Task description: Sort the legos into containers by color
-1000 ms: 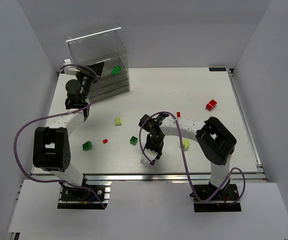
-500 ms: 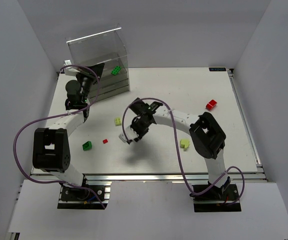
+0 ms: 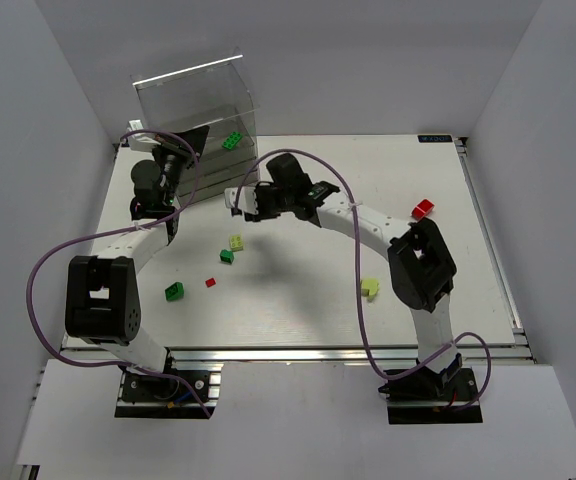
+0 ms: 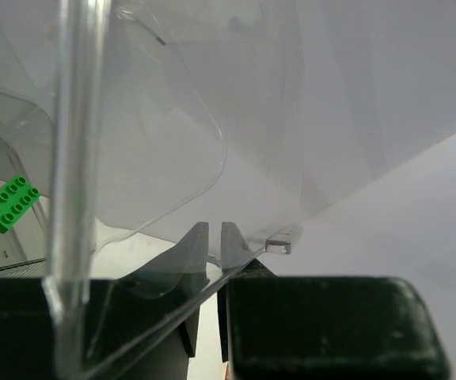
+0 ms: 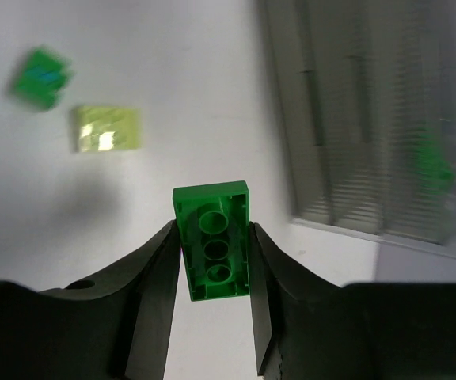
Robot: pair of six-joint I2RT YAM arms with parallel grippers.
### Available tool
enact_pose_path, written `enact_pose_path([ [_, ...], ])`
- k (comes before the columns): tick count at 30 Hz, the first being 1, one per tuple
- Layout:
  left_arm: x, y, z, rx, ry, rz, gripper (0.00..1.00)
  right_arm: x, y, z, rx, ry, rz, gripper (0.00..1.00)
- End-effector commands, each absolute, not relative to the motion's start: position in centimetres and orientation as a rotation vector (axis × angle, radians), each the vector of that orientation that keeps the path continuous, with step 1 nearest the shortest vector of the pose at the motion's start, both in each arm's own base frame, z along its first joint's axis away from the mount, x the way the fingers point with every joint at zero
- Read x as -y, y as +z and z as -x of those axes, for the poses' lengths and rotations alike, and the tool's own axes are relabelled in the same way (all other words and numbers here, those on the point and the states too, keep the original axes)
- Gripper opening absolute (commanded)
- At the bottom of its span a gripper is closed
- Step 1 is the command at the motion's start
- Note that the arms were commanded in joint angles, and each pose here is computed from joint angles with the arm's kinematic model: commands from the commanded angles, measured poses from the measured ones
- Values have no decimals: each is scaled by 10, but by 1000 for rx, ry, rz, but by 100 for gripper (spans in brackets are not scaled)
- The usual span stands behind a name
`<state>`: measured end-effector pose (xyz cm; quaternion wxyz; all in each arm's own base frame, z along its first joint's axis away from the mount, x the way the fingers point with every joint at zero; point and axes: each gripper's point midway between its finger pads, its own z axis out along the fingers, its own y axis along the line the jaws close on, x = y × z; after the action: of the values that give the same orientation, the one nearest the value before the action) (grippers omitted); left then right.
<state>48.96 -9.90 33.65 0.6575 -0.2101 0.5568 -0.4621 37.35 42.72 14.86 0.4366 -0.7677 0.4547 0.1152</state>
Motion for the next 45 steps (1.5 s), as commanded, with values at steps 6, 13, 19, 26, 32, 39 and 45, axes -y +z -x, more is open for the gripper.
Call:
enact_pose_path([
  [6,97,389,-474,-1156,-1052,393,23,-481,255,-461,-982,142,1334,0],
  [13,99,393,-473,-1150,-1056,368,23,-488,297,-490,-815,79,1027,0],
  [19,101,395,-475,-1143,-1060,351,23,-486,307,-498,-753,86,894,0],
  [26,101,397,-479,-1137,-1065,347,23,-488,310,-519,-812,185,749,0],
  [32,101,397,-478,-1136,-1062,342,23,-486,305,-547,-921,285,599,0],
  [39,100,391,-478,-1135,-1064,355,23,-488,289,-559,-1004,401,526,0],
  [45,101,393,-477,-1129,-1070,351,23,-488,276,-566,-1052,449,492,0],
])
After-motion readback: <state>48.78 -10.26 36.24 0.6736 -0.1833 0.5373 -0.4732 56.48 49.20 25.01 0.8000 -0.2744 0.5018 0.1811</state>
